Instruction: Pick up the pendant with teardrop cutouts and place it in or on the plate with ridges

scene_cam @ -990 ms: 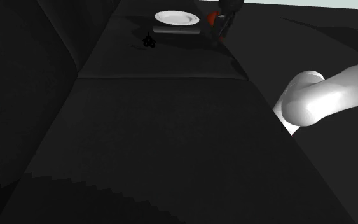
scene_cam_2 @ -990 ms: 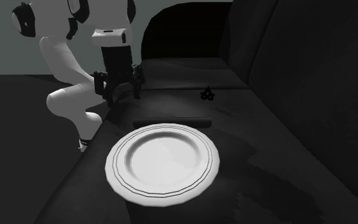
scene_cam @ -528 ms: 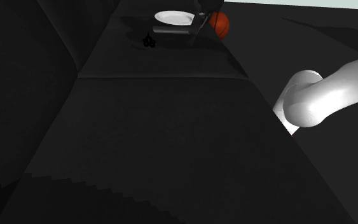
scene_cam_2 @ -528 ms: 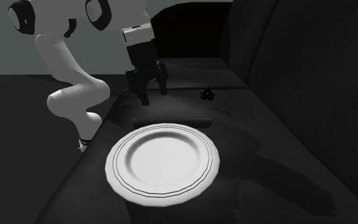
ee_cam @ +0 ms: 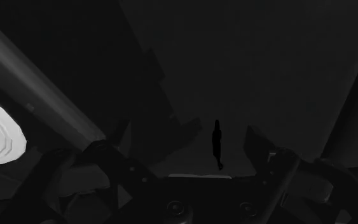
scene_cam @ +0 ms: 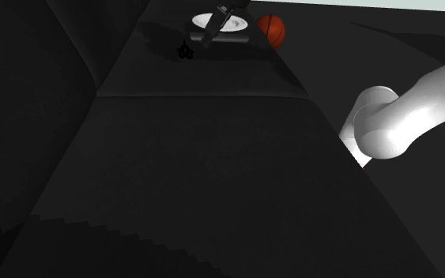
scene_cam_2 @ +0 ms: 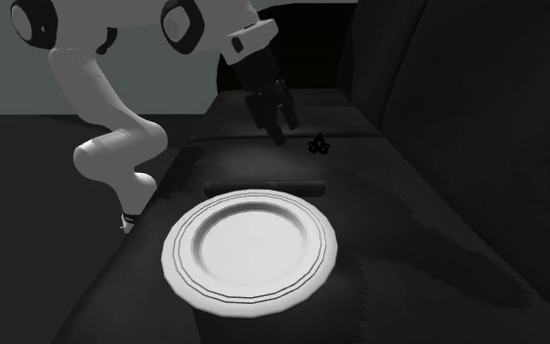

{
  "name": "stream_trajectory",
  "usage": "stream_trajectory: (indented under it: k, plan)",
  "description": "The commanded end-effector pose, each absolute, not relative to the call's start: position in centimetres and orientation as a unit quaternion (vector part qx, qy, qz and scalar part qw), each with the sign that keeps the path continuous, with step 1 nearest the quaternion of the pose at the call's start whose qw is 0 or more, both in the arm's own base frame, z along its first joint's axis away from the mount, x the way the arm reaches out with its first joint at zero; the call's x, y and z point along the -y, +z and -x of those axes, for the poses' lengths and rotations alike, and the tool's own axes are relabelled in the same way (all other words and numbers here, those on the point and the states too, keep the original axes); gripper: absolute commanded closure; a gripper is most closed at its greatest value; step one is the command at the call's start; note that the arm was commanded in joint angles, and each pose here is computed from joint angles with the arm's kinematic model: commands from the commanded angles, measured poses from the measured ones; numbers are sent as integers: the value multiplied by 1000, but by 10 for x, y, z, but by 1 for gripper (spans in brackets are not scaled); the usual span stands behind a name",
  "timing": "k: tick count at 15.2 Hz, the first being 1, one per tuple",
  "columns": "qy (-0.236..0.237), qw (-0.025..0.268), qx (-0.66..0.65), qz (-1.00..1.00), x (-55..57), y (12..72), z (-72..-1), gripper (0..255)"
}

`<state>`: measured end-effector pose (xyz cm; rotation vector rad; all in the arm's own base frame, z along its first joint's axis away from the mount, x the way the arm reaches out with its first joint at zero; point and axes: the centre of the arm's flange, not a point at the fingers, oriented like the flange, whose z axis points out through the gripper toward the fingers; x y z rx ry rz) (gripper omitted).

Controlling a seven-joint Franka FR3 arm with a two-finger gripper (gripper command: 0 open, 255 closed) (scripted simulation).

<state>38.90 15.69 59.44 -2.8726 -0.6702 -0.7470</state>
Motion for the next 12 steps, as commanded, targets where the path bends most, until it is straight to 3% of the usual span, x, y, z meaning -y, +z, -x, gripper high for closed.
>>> stream_trajectory:
  k: [1,4,12]
  plan:
    - [-273,61,240,930,-173,602,-393,0]
    - [-300,72,261,915,-191,609,-397,0]
    - [-300,72,261,915,-202,577,-417,0]
